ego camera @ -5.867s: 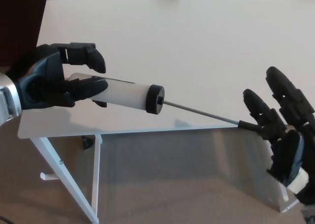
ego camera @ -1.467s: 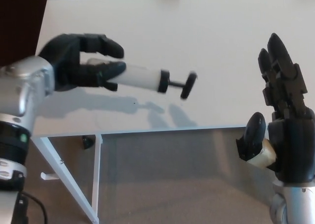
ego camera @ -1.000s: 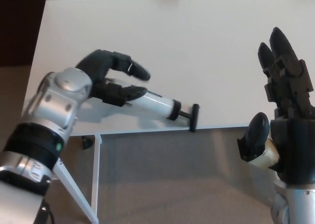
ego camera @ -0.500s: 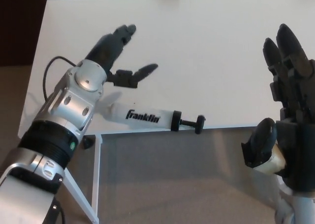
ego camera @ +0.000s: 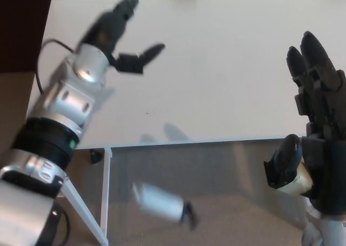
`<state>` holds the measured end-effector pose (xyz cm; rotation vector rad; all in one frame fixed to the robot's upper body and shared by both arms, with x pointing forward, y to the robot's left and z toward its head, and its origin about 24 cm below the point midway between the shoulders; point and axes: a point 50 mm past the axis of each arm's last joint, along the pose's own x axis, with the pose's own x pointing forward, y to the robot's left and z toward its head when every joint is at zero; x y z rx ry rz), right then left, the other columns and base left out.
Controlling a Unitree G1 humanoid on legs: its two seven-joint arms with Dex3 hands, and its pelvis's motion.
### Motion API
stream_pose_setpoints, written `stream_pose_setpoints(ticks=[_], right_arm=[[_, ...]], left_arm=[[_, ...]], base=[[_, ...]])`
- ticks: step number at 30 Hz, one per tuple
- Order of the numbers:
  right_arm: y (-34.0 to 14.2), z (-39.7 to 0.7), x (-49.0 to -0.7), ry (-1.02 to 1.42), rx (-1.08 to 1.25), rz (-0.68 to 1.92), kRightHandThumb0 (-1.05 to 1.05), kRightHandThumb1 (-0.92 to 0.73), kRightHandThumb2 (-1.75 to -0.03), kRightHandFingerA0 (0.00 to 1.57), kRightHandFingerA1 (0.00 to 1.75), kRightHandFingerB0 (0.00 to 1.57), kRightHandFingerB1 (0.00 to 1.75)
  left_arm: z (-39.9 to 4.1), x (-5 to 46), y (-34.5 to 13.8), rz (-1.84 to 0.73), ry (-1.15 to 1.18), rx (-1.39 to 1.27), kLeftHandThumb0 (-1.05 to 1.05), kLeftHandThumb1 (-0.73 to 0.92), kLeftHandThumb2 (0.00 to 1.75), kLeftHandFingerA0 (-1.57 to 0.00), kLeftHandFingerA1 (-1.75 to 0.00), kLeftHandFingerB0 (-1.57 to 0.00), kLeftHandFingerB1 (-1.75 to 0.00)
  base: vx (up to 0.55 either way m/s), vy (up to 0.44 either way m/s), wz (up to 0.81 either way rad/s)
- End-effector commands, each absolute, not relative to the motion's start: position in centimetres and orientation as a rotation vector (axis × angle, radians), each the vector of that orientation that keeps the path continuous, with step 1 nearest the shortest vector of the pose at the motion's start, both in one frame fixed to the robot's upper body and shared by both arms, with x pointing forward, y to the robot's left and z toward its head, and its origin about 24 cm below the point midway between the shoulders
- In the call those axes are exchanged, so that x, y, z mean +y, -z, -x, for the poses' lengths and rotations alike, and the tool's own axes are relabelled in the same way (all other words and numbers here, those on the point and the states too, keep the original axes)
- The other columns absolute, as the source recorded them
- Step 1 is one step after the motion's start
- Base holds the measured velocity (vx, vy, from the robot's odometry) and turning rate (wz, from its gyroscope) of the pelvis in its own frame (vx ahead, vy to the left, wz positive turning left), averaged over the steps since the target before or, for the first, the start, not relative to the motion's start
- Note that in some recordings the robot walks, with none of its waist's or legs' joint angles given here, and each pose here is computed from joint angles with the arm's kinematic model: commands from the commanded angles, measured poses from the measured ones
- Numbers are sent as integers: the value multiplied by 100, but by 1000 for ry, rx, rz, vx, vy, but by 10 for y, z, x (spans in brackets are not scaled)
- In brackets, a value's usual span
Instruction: The robot walks towards a desk on which an air pump is kept in the middle. It lifts it up and holds it with its left hand and uses its right hand to compress it by pushing its handle inwards.
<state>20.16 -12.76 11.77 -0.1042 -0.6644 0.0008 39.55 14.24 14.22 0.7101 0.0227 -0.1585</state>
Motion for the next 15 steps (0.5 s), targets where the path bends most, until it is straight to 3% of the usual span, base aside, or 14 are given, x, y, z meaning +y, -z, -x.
stream_pose_setpoints(ticks=[1, 7, 8, 10, 11, 15], right_arm=[[-122, -199, -133, 16, -690, 122, -90, -75, -111, 10, 24, 10, 23], [-121, -196, -133, 11, -695, 122, -90, -76, -111, 9, 22, 9, 20], [-121, -195, -134, 13, -702, 124, -90, -76, -110, 10, 22, 10, 21], [-122, -193, -135, 15, -706, 124, -90, -76, -110, 10, 22, 10, 21], [-123, -191, -138, 12, -711, 129, -90, -76, -111, 9, 20, 10, 21], [-124, -182, -151, 8, -727, 162, -90, -78, -112, 8, 20, 8, 19]], left_arm=[[-389, 150, -204, -726, 199, -231, -93, 56, 93, 0, 0, 0, -2], [-366, 159, -232, -713, 250, -356, -94, 55, 93, 0, 0, 0, -4], [-355, 164, -238, -718, 264, -394, -87, 66, 61, 0, 0, 0, 0], [-345, 167, -242, -725, 275, -422, -87, 66, 61, 0, 0, 0, 0], [-330, 174, -247, -729, 281, -466, -91, 55, 91, 0, 0, 0, 0], [-282, 192, -256, -759, 298, -552, -89, 54, 90, 0, 0, 0, -1]], base=[[0, 0, 0], [0, 0, 0], [0, 0, 0], [0, 0, 0], [0, 0, 0], [0, 0, 0]])
